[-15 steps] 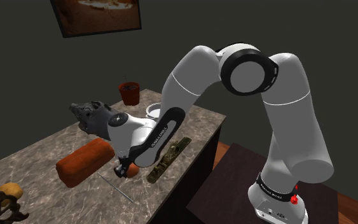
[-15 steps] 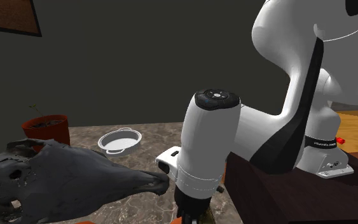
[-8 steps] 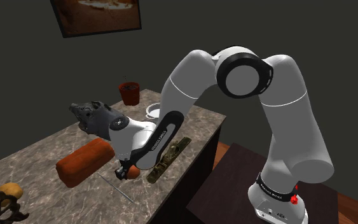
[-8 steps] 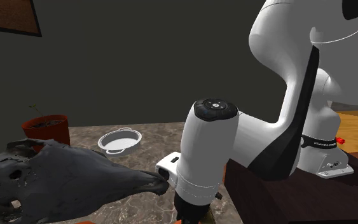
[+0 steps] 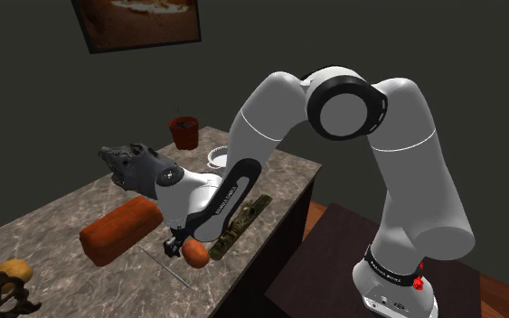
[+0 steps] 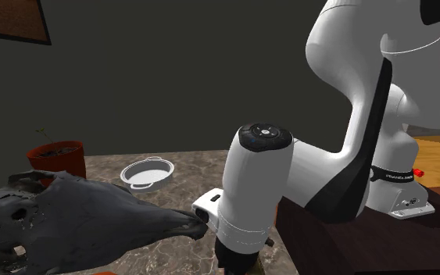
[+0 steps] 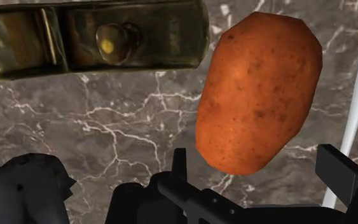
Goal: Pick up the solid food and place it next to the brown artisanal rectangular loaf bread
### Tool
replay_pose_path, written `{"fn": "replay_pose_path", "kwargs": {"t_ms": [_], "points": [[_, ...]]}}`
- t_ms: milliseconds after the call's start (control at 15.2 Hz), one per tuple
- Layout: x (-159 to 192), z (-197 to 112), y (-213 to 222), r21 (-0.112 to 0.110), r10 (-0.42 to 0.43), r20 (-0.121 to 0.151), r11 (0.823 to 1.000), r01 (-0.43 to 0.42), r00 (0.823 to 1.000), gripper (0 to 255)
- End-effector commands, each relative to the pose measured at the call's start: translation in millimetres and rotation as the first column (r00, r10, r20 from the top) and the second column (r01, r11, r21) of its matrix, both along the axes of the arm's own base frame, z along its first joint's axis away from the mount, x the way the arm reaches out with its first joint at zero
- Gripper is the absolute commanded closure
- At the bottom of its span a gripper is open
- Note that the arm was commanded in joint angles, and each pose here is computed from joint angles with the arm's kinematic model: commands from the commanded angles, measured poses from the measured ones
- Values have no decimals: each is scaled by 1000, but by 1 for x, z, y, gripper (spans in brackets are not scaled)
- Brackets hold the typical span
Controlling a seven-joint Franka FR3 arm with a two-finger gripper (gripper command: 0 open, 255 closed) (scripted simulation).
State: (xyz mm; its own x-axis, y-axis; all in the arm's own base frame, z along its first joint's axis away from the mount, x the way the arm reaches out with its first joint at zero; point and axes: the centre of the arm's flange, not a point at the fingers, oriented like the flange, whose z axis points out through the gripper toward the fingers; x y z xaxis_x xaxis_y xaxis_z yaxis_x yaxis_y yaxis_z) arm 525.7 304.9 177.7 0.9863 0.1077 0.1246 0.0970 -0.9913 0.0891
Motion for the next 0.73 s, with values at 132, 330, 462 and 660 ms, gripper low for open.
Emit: {"fn": "replay_pose_path", "kwargs": {"t_ms": [132, 330, 462, 660], "points": [[-3, 26, 2, 0, 0, 0, 1000, 0, 1000, 0], [-6, 50, 4, 0, 0, 0, 1000, 0, 1000, 0], [-6, 50, 4, 0, 0, 0, 1000, 0, 1000, 0], [-6, 50, 4, 0, 0, 0, 1000, 0, 1000, 0]]}}
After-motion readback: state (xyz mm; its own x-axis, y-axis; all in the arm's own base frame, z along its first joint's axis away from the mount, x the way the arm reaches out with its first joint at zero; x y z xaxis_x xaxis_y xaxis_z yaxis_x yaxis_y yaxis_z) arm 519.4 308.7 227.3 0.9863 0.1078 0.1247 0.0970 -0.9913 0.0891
